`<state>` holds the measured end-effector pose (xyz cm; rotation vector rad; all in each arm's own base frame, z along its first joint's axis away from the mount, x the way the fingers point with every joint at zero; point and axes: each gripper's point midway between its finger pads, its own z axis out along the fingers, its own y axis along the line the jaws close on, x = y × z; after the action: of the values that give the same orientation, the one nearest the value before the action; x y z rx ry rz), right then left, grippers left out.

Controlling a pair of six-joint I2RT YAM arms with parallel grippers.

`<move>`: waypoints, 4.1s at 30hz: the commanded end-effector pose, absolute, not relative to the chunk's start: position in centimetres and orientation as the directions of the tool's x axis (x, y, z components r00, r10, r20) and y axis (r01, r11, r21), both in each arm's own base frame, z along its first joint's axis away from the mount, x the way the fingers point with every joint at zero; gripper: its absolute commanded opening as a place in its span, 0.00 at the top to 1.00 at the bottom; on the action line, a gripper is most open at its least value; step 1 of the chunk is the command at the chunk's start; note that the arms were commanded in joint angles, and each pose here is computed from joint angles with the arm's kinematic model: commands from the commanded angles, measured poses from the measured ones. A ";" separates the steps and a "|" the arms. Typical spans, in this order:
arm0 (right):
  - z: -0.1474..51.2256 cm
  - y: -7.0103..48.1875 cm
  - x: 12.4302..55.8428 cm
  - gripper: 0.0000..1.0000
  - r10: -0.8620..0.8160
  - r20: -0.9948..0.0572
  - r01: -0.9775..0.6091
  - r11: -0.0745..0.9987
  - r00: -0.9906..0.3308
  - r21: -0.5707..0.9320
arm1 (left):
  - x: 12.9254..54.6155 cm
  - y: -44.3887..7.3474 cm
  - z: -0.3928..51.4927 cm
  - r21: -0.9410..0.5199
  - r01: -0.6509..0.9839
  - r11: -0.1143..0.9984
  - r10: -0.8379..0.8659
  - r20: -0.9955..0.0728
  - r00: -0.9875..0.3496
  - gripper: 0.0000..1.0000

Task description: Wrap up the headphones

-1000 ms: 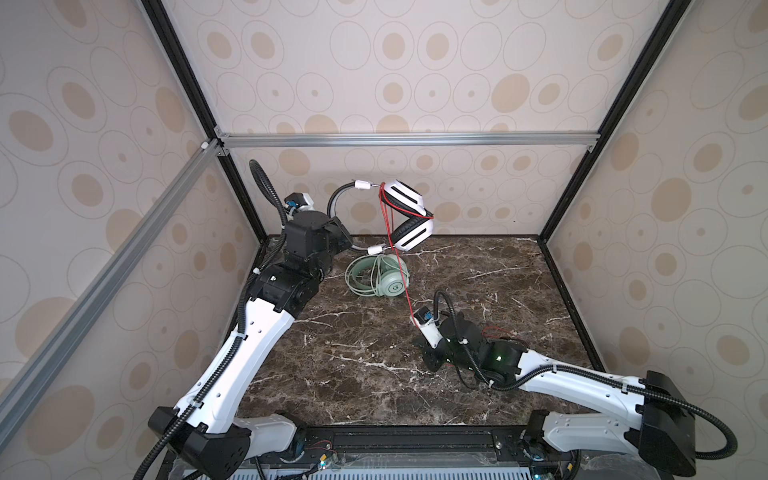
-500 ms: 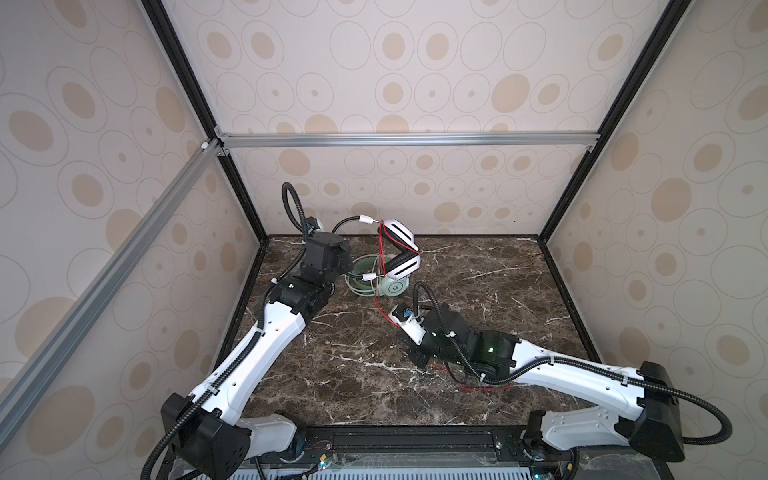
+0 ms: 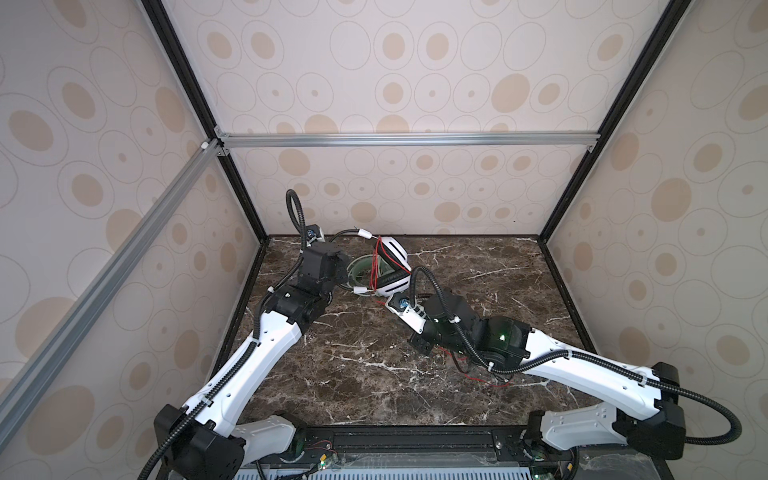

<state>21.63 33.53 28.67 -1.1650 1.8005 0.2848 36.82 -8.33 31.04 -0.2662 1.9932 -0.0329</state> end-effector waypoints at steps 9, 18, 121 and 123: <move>31.5 32.5 22.5 1.00 -0.679 -0.733 -0.769 0.491 -0.042 -0.410 | 35.5 -9.9 31.8 -0.073 -0.070 0.995 -0.095 -0.911 -0.402 1.00; 34.2 31.1 24.1 1.00 -0.739 -0.673 -0.705 0.482 -0.008 -0.520 | 33.4 -11.9 29.7 0.030 0.100 0.994 0.075 -0.873 -0.481 1.00; 27.6 26.0 29.5 0.87 -0.068 -0.934 -0.691 0.692 -0.351 0.209 | 23.7 -20.1 61.9 -0.322 0.777 0.541 -0.438 -0.897 -0.067 1.00; 27.0 26.1 29.5 0.87 -0.066 -0.930 -0.688 0.692 -0.361 0.218 | 23.9 -20.0 62.5 -0.324 0.775 0.542 -0.451 -0.891 -0.057 1.00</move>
<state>29.32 25.82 27.73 -0.6082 1.8413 0.7119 25.62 -21.37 57.12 0.3846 1.4440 -0.9707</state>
